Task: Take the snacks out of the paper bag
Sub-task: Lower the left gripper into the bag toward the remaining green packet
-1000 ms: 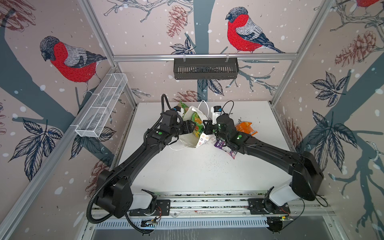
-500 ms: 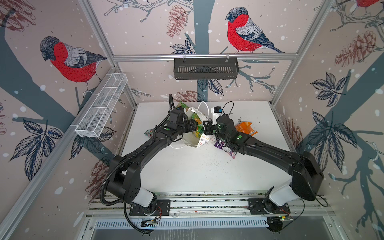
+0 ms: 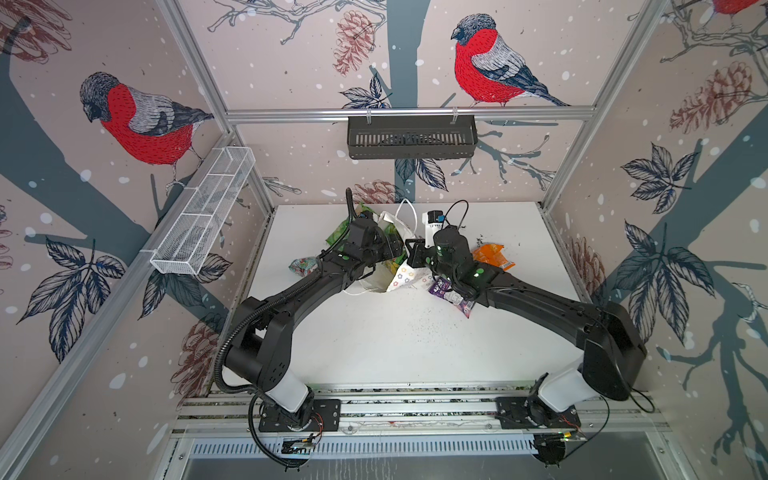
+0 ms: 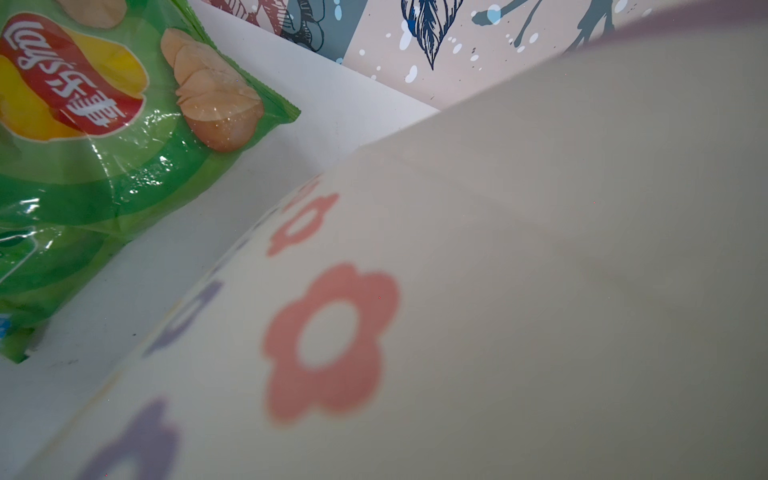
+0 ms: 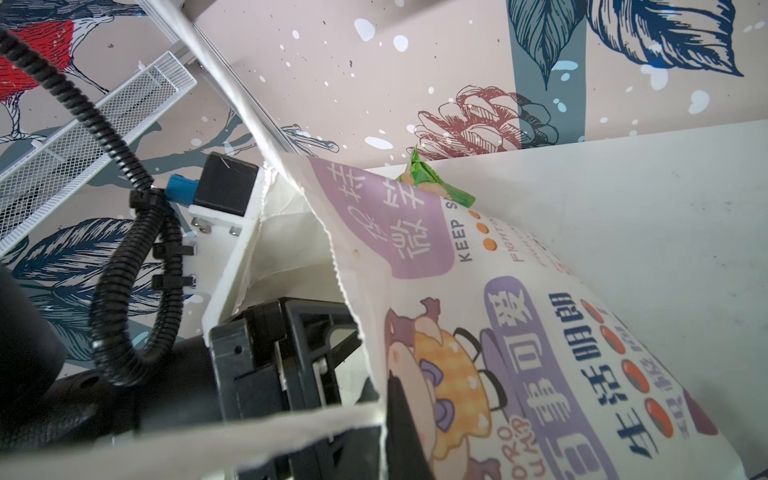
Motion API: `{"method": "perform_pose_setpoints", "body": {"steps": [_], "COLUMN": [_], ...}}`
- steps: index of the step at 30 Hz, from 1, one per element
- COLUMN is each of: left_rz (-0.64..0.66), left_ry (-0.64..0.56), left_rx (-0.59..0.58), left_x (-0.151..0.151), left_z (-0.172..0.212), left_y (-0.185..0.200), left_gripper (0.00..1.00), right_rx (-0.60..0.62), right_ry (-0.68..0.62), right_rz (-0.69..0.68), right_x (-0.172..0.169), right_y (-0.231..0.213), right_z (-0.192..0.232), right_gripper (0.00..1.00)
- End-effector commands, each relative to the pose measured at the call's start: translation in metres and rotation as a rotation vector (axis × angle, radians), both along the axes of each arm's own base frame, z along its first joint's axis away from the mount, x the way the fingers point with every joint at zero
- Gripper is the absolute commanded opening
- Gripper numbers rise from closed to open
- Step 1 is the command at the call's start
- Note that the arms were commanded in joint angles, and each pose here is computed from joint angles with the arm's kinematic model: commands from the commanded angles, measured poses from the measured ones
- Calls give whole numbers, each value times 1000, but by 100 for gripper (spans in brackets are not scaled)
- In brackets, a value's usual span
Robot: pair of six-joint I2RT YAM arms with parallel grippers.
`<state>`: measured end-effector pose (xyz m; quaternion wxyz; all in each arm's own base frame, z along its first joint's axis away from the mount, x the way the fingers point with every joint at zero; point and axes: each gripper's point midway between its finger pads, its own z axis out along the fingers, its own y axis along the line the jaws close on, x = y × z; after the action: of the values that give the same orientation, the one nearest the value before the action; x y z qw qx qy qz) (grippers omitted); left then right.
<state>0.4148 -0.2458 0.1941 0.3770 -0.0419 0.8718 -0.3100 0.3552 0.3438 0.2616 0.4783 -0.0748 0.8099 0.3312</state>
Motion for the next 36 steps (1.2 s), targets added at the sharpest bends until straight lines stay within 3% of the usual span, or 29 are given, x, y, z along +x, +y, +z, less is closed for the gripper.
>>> {"method": "perform_pose_setpoints", "body": {"steps": [1,14,20,28,31,35,36], "left_rz": [34,47,58,77,90,101,102], "left_ry": [-56,-22,-3,14,7,-5,-7], "left_rx": [-18,-5,52,75,80,87,91], "left_x": [12,29,34,37,37,37,36], "left_z": [10,-14,-28,-36,-33,-28,-27], "left_y": [-2,-10,-14,-12,-9,-5,-5], "left_gripper": [86,88,83,54,48,30,30], "right_rx": [47,48,47,46,51,51,50], "right_ry": [-30,-24,-23,-9,-9,-9,-8], "right_rz": [16,26,28,35,34,32,34], "right_x": [2,6,7,7,6,6,6], "right_y": [5,7,6,4,3,2,3], "right_z": [14,11,10,6,6,6,6], "right_gripper": [0,0,0,0,0,0,0]}}
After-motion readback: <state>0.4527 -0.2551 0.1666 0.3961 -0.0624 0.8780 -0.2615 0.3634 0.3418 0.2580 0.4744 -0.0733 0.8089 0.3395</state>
